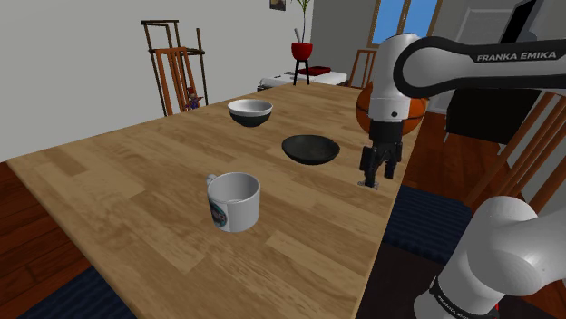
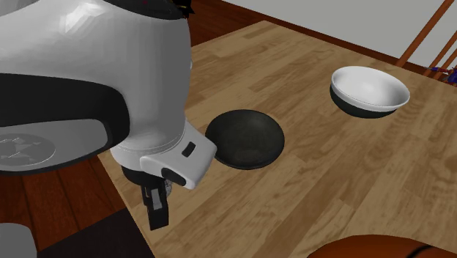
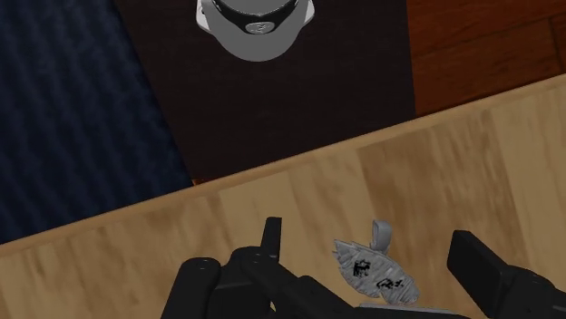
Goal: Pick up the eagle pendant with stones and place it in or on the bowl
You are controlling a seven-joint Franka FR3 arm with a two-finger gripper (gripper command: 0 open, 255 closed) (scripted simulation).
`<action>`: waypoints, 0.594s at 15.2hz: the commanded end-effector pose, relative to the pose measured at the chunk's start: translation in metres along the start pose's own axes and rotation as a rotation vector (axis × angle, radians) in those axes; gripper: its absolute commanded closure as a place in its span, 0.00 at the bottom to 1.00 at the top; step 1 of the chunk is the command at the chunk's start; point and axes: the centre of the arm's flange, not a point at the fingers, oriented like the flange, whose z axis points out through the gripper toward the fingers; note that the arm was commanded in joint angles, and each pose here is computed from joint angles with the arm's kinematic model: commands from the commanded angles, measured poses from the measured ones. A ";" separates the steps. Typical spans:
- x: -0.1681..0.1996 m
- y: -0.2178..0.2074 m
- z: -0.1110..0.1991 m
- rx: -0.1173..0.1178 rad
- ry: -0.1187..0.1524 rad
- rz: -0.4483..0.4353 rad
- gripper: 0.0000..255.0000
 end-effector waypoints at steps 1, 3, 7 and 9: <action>0.000 -0.001 0.005 0.000 0.000 0.000 0.00; 0.000 -0.001 0.005 0.000 0.000 0.000 0.00; 0.000 -0.001 0.005 0.000 0.000 0.000 0.00; 0.000 -0.001 0.005 0.000 0.000 0.000 1.00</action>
